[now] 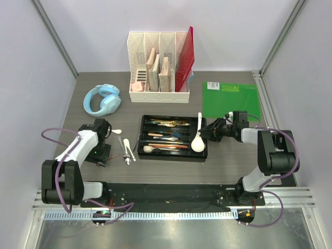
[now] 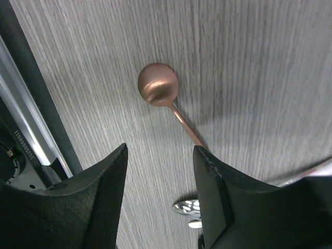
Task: Sort the eating utensils into containers
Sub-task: Pick up the spoon from the center of the board.
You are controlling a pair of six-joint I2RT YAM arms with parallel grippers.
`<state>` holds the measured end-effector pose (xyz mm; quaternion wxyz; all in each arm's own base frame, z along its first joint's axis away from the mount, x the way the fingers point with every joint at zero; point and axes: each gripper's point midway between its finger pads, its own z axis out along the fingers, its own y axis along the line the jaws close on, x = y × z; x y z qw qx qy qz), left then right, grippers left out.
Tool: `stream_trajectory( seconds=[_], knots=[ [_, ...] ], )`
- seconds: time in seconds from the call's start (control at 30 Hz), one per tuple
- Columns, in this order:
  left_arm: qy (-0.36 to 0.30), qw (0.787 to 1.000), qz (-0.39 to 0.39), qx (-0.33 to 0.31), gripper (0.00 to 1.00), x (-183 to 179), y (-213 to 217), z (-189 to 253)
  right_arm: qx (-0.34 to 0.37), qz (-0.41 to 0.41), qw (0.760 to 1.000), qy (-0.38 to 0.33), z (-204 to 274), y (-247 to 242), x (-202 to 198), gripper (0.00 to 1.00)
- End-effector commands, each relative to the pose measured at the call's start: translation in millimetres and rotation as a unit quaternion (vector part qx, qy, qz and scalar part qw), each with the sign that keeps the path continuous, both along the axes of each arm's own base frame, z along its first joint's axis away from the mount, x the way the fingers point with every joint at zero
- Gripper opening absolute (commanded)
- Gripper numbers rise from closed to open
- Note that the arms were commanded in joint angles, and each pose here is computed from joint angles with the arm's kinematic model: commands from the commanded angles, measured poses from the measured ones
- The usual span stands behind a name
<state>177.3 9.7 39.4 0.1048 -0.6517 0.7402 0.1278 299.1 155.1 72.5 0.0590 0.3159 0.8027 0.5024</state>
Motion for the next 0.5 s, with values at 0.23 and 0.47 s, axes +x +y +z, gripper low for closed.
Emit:
stream_trajectory(
  seconds=[0.23, 0.47],
  knots=[
    [0.01, 1.0, 0.015, 0.023, 0.54, 15, 8, -6, -0.041, -0.022, 0.999, 0.02, -20, -11, 1, 0.35],
    [0.012, 0.999, 0.015, 0.027, 0.53, 19, 10, -9, -0.04, -0.021, 0.999, 0.023, -23, -11, 2, 0.35]
  ],
)
